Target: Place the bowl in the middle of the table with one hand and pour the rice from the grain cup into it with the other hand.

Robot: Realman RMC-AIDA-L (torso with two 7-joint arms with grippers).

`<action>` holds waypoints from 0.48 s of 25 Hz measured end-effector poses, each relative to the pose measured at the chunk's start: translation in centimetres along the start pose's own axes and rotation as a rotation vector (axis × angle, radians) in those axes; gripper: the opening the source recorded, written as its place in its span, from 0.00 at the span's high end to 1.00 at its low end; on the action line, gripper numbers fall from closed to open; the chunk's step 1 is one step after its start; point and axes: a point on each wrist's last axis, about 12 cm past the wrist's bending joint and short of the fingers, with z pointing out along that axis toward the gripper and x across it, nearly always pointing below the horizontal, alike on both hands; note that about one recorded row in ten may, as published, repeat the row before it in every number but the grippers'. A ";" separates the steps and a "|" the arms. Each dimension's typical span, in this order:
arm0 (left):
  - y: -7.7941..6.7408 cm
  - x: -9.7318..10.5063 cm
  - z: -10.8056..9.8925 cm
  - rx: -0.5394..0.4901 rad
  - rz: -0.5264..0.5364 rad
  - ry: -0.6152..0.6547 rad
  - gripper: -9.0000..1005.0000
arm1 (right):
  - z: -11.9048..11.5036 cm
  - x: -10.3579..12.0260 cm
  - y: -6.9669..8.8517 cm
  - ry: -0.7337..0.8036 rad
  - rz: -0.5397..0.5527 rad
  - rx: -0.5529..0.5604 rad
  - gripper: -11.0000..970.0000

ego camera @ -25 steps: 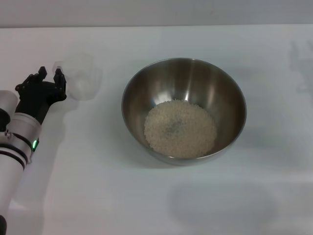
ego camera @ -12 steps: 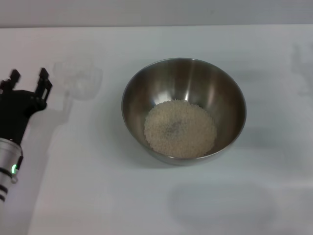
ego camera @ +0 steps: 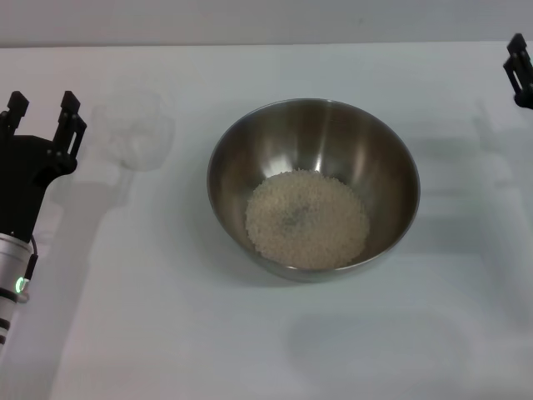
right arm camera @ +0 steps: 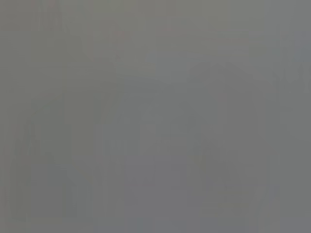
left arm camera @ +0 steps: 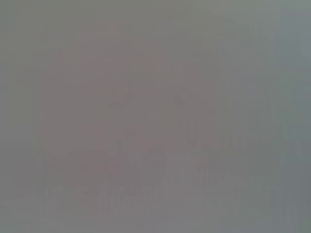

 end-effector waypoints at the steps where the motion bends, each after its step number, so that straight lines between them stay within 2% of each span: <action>1: 0.1 -0.1 -0.1 -0.006 -0.009 -0.007 0.32 | -0.3 0.1 -0.3 0.002 0.001 0.012 0.49; 7: 0.1 -0.2 0.1 -0.012 -0.013 -0.020 0.32 | -0.6 0.0 -0.4 -0.013 -0.012 0.013 0.28; 12: -0.1 -0.3 0.5 -0.001 -0.011 -0.020 0.32 | -0.6 -0.1 -0.4 -0.024 -0.017 0.012 0.28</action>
